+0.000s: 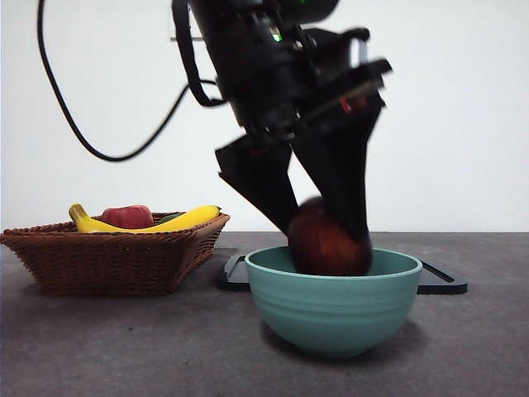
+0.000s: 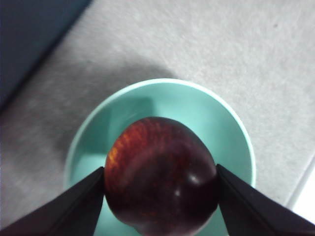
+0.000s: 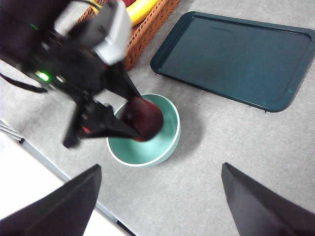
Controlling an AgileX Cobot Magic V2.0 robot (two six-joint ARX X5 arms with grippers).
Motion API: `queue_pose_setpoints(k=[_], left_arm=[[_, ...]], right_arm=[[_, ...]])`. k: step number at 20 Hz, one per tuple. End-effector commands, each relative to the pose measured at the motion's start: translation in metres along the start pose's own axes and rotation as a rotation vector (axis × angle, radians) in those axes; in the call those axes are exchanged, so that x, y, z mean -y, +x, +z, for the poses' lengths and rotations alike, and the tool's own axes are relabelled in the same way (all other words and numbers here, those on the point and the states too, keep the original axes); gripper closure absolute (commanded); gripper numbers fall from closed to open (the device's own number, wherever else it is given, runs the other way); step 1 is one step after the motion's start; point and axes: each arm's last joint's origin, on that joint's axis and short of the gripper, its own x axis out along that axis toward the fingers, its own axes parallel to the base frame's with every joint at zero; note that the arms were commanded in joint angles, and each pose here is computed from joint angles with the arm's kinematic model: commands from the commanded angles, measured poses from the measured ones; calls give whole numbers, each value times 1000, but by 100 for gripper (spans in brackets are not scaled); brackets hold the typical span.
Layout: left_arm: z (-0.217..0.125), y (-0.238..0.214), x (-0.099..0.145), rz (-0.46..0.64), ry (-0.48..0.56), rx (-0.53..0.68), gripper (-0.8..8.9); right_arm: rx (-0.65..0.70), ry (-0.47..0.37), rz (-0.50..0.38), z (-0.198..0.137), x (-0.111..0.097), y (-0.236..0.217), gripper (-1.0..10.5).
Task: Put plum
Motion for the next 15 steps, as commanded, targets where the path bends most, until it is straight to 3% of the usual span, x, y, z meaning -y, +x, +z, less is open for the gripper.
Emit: queue_pose_setpoints(k=[1,11,15], left_arm=[[4,16,3,0,36,-16,516],[2,30,5,37,73,-56,498],[2,30,8,33,81,-58,398]], right_arm=[[18,-6,2,4,-2,-3,556],[18,-6,2,4,-2,-3,556],[18,-6,2,4,-2,-3,556]])
